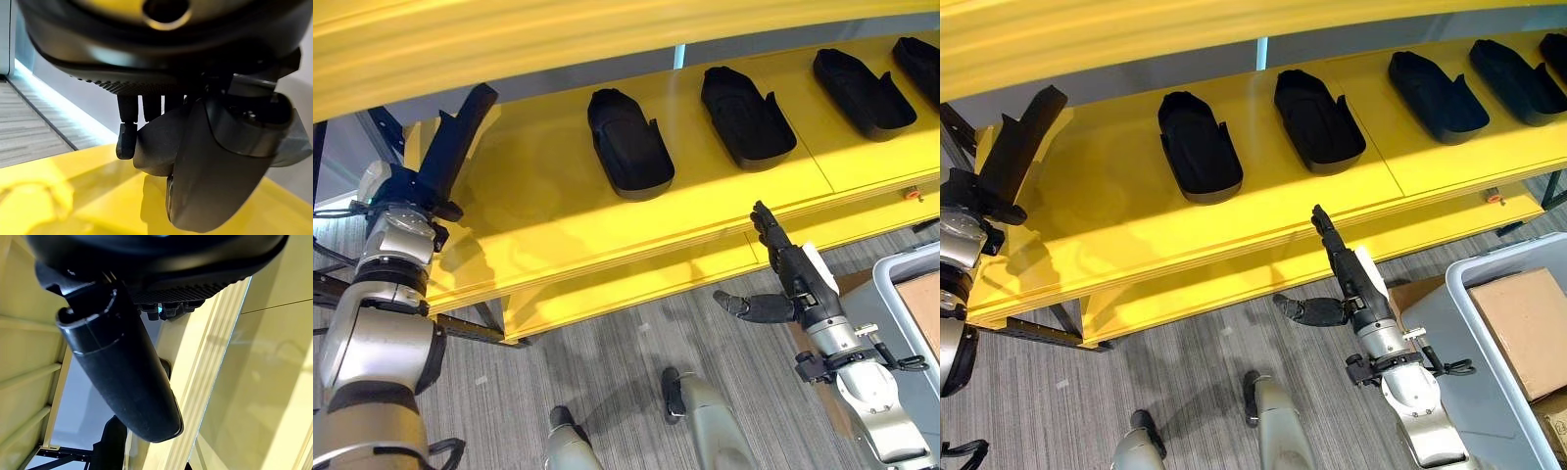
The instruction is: Move parts from the plastic box to the shelf.
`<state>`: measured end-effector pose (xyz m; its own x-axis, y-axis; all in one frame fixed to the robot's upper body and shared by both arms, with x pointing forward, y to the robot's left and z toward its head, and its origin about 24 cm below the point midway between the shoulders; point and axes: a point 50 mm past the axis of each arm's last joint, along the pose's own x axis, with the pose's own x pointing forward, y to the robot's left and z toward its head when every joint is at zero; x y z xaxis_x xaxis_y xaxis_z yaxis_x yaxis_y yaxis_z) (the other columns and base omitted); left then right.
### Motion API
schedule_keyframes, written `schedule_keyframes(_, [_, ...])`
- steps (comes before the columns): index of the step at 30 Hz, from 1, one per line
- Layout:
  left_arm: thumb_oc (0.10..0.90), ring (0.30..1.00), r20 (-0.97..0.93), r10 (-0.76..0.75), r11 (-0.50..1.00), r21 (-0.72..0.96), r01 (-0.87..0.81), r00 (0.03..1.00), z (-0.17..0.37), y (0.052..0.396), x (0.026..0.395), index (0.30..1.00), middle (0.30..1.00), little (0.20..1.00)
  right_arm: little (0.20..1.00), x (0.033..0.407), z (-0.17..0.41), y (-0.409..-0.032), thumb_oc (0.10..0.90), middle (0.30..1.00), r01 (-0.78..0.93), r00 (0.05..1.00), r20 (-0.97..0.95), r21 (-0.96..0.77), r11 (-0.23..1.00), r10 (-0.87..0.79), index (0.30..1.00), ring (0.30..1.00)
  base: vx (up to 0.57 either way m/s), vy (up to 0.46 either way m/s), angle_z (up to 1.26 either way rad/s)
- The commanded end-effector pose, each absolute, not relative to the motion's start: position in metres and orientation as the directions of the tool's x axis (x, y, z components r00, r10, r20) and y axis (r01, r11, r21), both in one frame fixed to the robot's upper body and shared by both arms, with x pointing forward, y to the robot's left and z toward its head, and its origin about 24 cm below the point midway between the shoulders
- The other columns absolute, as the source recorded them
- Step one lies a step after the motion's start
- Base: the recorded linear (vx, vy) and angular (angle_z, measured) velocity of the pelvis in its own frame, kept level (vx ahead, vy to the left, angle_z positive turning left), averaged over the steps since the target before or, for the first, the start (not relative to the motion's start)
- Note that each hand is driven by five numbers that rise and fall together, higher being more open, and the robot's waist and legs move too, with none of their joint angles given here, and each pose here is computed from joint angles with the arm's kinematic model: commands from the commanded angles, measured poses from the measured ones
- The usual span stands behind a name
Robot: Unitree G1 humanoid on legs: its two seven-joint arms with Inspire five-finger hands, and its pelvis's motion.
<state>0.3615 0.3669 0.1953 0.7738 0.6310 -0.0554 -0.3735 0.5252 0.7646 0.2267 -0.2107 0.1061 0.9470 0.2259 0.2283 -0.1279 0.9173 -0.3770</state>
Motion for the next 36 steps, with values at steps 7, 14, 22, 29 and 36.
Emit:
schedule_keyframes(7, [0.400, 0.300, 0.169, 0.557, 0.522, 0.691, -0.501, 0.813, 0.279, 0.357, 0.367, 0.300, 0.300, 0.300, 1.000, 0.222, 0.156, -0.204, 0.900, 1.000, -0.092, 0.840, 0.481, -0.328, 0.940, 0.250, 1.000, 1.000, 0.00, 0.000, 0.00])
schedule_keyframes(14, [0.400, 0.300, 0.163, 0.528, 0.559, 0.672, -0.486, 0.833, 0.278, 0.345, 0.374, 0.300, 0.300, 0.300, 1.000, 0.222, 0.156, -0.203, 0.900, 1.000, -0.092, 0.839, 0.480, -0.339, 0.936, 0.257, 1.000, 1.000, 0.00, 0.000, 0.00])
schedule_keyframes(22, [0.400, 0.300, 0.147, 0.523, 0.556, 0.688, -0.467, 0.839, 0.273, 0.344, 0.375, 0.300, 0.300, 0.300, 1.000, 0.221, 0.158, -0.203, 0.900, 1.000, -0.097, 0.835, 0.480, -0.352, 0.931, 0.269, 1.000, 1.000, 0.00, 0.000, 0.00])
schedule_keyframes(29, [0.400, 0.300, 0.158, 0.522, 0.510, 0.730, -0.455, 0.838, 0.275, 0.346, 0.373, 0.300, 0.300, 0.300, 1.000, 0.220, 0.157, -0.204, 0.900, 1.000, -0.108, 0.838, 0.467, -0.365, 0.925, 0.282, 1.000, 1.000, 0.00, 0.000, 0.00])
schedule_keyframes(36, [0.900, 1.000, 0.176, 0.521, 0.424, 0.796, -0.432, 0.835, 0.277, 0.346, 0.373, 1.000, 1.000, 1.000, 1.000, 0.218, 0.157, -0.204, 0.900, 1.000, -0.120, 0.837, 0.461, -0.374, 0.919, 0.296, 1.000, 1.000, 0.00, 0.000, 0.00])
